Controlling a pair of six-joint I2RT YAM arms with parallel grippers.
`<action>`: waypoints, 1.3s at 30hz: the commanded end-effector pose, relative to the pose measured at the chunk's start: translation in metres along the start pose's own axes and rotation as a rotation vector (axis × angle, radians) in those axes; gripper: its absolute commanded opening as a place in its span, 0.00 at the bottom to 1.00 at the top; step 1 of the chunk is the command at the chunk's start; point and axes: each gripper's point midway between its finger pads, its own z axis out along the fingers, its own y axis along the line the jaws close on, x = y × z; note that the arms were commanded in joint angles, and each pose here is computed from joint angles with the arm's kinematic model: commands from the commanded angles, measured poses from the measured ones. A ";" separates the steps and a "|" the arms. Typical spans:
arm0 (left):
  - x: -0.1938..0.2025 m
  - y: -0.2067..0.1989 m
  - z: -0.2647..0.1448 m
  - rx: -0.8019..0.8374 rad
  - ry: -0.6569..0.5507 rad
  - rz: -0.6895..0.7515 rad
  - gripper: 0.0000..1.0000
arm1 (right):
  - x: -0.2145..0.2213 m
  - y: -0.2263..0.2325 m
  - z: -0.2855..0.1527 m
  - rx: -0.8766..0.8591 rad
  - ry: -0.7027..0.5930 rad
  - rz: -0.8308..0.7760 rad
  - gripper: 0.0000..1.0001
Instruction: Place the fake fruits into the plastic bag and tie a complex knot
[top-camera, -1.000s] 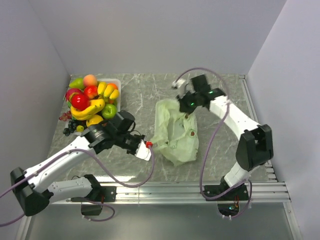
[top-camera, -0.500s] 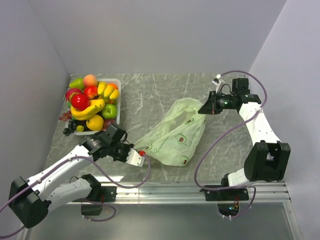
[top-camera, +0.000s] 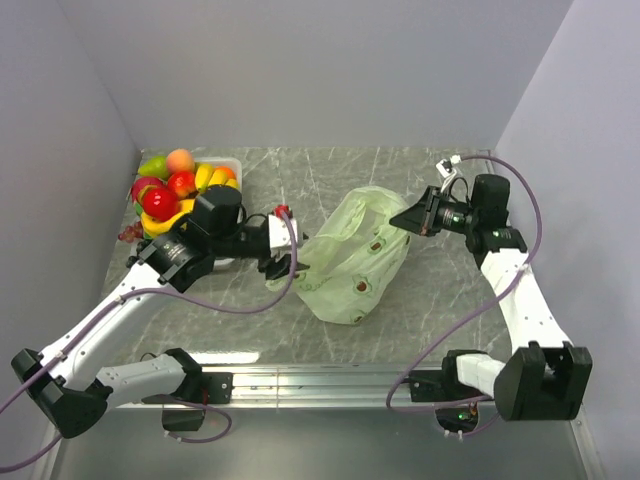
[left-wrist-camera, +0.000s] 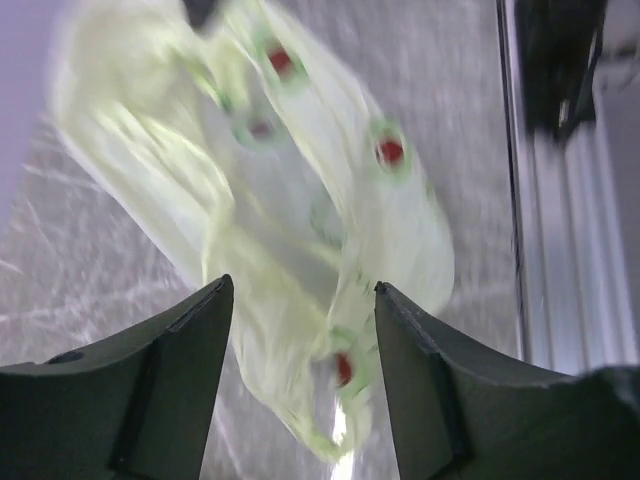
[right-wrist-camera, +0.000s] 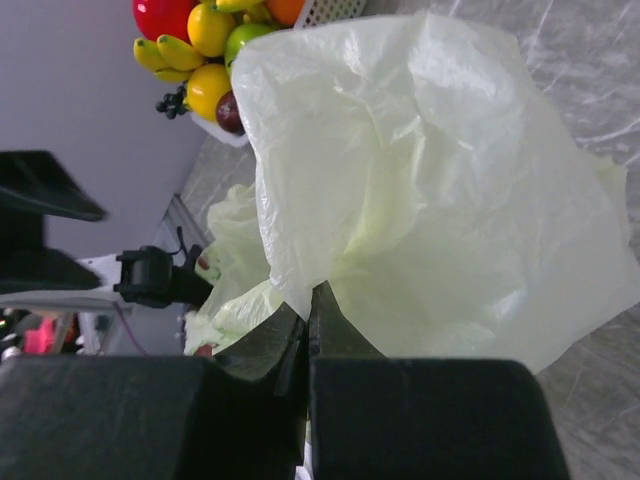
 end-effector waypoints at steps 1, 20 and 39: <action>-0.060 0.017 -0.002 -0.046 -0.194 -0.168 0.64 | -0.018 0.009 -0.003 0.027 -0.127 -0.086 0.00; -0.015 0.040 0.133 -0.035 -0.146 -0.444 0.60 | 0.014 0.048 -0.003 -0.208 -0.168 -0.093 0.00; -0.020 0.049 0.143 -0.081 -0.228 -0.229 0.00 | 0.046 0.032 0.006 -0.169 -0.072 -0.014 0.00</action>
